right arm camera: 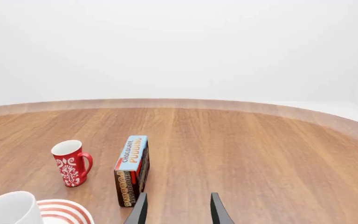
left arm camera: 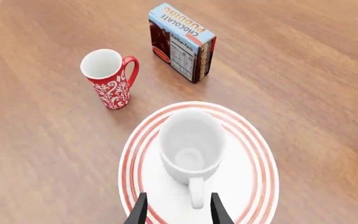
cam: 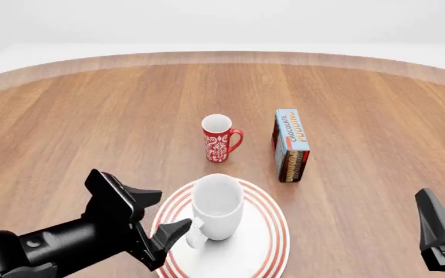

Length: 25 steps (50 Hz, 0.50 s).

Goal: Pick up the white mug and put it on the plate, and put the chocolate pudding to the right of the plate.

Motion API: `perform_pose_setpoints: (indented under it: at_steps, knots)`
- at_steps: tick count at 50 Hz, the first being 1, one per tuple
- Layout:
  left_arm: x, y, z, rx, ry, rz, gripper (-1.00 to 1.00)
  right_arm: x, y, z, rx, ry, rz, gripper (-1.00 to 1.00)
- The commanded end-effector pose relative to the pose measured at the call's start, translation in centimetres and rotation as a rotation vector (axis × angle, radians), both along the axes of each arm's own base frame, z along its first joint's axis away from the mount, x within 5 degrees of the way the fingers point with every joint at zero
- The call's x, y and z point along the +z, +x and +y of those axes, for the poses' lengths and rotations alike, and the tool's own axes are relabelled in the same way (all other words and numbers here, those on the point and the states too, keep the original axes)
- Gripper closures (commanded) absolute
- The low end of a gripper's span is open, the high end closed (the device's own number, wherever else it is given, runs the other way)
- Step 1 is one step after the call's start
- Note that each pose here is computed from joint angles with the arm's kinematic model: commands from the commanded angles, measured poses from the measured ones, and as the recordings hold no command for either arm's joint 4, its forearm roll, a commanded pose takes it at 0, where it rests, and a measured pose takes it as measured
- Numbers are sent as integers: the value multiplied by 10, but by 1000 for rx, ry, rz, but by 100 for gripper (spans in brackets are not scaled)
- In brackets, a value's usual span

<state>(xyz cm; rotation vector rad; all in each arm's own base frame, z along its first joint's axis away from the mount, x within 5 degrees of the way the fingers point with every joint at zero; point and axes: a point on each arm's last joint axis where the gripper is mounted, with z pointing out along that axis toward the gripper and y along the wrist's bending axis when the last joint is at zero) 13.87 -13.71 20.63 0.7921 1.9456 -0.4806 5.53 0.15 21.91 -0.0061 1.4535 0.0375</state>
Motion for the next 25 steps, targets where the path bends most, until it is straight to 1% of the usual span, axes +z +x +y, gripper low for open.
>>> perform_pose_setpoints:
  at_steps: [1,6,12,21,23,24,25]
  knots:
    - [27,-5,20,49,-39,-81,-100,0,0,0,0,0,0,-100]
    - [42,-8,35,100,-67,-136,-100,0,0,0,-1,1,1,-100]
    - [51,-11,45,132,-88,-181,-100,0,0,0,-1,2,1,-100]
    - [75,-20,67,223,-132,-282,-100,0,0,0,-1,3,1,-100]
    - [76,-20,69,229,-135,-288,-100,0,0,0,-1,3,1,-100]
    - [78,-20,72,253,-141,-303,-100,0,0,0,-1,3,1,-100]
    - [78,-20,72,253,-141,-303,-100,0,0,0,-1,3,1,-100]
